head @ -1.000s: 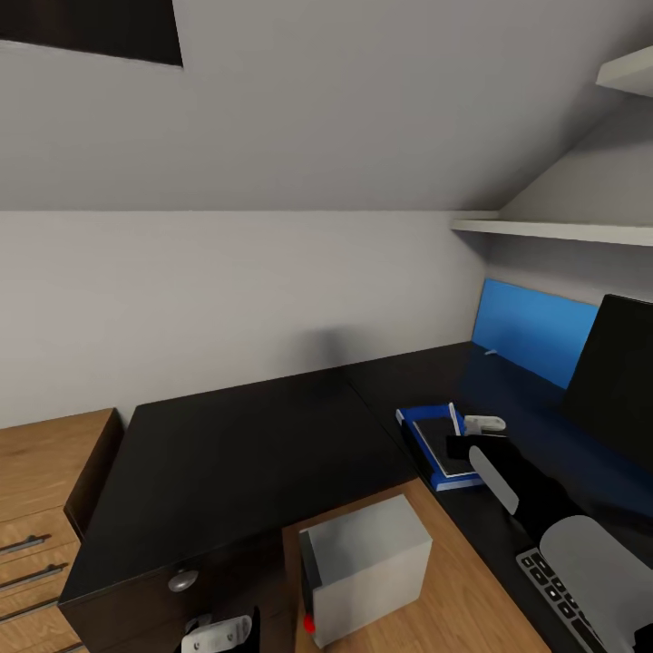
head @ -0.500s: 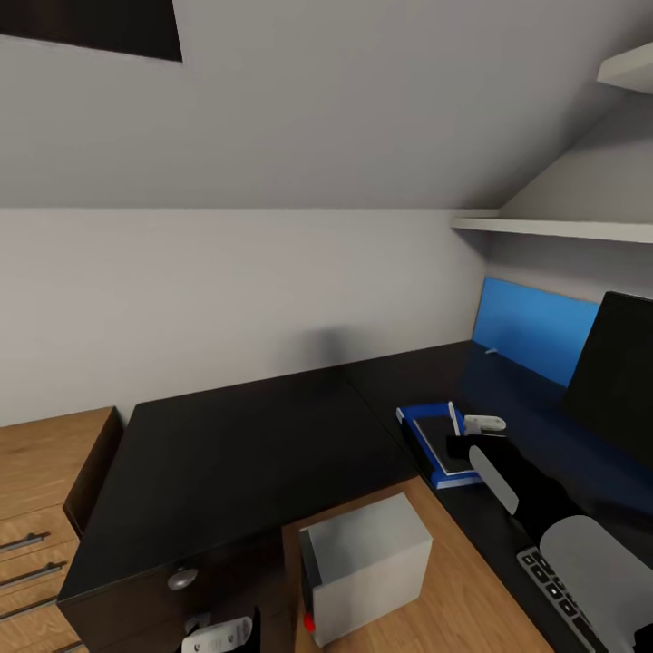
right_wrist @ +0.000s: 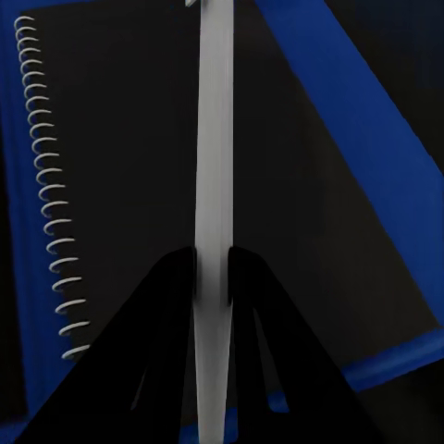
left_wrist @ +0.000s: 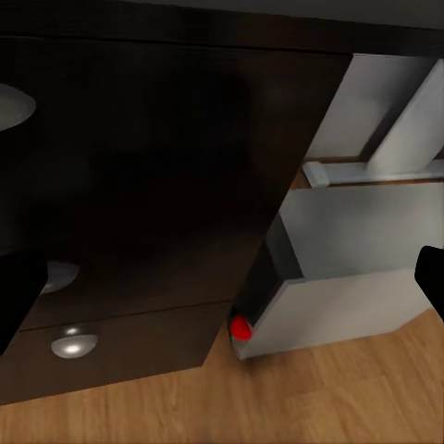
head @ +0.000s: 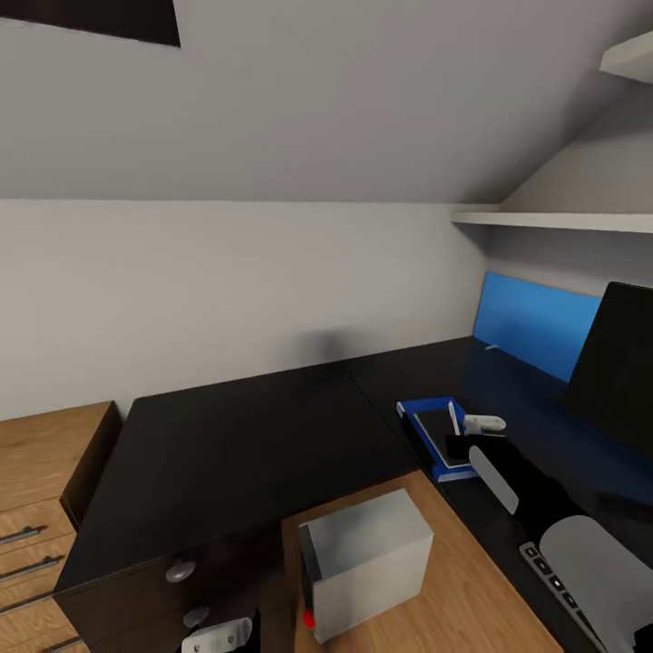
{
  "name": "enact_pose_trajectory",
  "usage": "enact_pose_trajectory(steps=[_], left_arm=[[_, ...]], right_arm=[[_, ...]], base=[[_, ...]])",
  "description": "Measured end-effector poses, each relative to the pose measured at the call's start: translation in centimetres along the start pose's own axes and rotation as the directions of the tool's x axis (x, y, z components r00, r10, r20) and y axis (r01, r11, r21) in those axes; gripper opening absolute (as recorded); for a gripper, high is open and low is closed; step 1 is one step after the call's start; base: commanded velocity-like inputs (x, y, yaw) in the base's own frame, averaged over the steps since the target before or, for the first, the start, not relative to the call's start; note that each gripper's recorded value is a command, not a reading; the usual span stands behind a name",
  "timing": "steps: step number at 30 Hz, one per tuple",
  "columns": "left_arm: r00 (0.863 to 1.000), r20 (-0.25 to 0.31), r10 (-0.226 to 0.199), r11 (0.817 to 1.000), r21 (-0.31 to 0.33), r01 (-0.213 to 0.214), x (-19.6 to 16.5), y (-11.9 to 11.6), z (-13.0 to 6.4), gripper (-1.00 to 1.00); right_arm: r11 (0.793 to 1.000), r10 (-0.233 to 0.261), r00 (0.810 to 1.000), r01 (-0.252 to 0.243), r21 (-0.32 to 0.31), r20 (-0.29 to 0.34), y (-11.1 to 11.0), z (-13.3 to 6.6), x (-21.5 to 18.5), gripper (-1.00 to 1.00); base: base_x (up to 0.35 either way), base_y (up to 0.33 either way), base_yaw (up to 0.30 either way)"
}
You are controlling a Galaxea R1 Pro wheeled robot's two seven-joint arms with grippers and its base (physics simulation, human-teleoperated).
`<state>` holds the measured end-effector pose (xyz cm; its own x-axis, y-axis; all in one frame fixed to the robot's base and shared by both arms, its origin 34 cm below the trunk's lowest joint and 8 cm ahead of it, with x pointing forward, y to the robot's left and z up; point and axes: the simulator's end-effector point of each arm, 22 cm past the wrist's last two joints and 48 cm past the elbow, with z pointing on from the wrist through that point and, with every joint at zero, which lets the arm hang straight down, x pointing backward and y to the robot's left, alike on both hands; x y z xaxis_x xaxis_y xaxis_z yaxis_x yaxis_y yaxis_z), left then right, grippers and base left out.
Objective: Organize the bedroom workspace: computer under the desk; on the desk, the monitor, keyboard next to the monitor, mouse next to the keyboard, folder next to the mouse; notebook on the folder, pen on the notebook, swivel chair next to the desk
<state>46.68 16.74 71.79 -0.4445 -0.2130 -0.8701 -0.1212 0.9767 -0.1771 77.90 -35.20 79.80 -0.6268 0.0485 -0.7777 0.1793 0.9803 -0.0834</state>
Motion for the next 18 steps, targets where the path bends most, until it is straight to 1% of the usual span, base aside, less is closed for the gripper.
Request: enact_pose_trajectory(steps=[5,6,18], left_arm=[[1.000,-0.001,0.000,1.000,0.000,0.000,0.02,0.01,0.00,1.00],[1.000,-0.001,0.000,1.000,0.000,0.000,0.02,0.01,0.00,1.00],[1.000,-0.004,0.001,1.000,-0.001,-0.001,0.12,0.04,0.01,1.00]], right_arm=[[1.000,0.000,1.000,0.000,0.002,0.000,-0.03,-0.01,-0.01,-1.00],[1.000,0.000,1.000,0.000,0.002,0.000,-0.03,-0.01,-0.02,1.00],[1.000,0.002,1.000,-0.002,0.000,0.003,0.02,-0.04,-0.12,1.00]], base=[[0.000,0.000,0.000],[0.000,0.000,0.000],[0.000,0.000,0.000]])
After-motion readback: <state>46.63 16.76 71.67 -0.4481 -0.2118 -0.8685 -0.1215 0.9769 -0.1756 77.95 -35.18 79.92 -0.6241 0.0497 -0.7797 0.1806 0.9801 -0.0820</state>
